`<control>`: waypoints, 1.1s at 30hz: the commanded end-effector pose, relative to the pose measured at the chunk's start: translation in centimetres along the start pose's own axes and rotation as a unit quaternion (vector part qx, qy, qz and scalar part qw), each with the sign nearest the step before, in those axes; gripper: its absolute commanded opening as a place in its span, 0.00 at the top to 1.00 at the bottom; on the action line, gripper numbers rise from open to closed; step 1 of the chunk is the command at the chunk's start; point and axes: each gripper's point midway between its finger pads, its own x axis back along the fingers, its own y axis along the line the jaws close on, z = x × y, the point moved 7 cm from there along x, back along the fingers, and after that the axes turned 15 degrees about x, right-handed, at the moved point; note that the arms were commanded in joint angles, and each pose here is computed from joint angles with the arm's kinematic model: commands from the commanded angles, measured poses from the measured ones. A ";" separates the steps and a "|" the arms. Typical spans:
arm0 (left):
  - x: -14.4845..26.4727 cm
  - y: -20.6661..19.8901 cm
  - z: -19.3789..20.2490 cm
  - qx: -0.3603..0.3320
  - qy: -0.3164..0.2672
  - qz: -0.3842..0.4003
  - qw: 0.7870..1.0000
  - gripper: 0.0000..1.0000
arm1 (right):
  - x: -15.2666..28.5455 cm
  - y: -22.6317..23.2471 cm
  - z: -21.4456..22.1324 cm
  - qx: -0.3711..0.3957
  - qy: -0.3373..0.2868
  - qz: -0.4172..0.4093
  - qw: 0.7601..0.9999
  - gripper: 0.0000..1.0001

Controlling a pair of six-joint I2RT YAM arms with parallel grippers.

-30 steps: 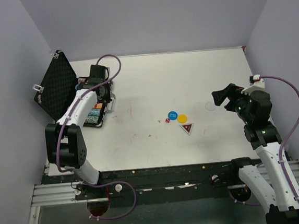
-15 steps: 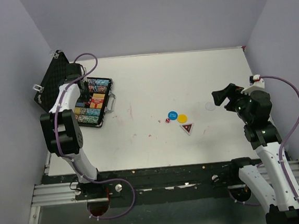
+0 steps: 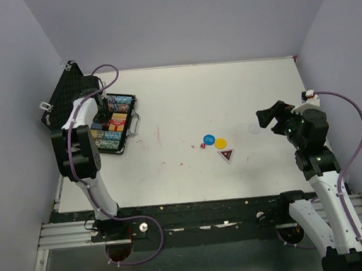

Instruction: Pack up texas hold em set

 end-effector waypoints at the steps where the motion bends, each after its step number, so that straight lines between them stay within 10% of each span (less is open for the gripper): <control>1: -0.8 -0.1 0.0 -0.005 0.016 0.006 1.000 0.76 | 0.1 0.1 -0.2 0.002 -0.001 -0.006 1.000 0.06; 33: -1.4 0.4 0.6 0.003 0.037 -0.013 0.999 0.64 | 0.0 0.0 0.0 0.003 0.001 -0.006 1.000 0.06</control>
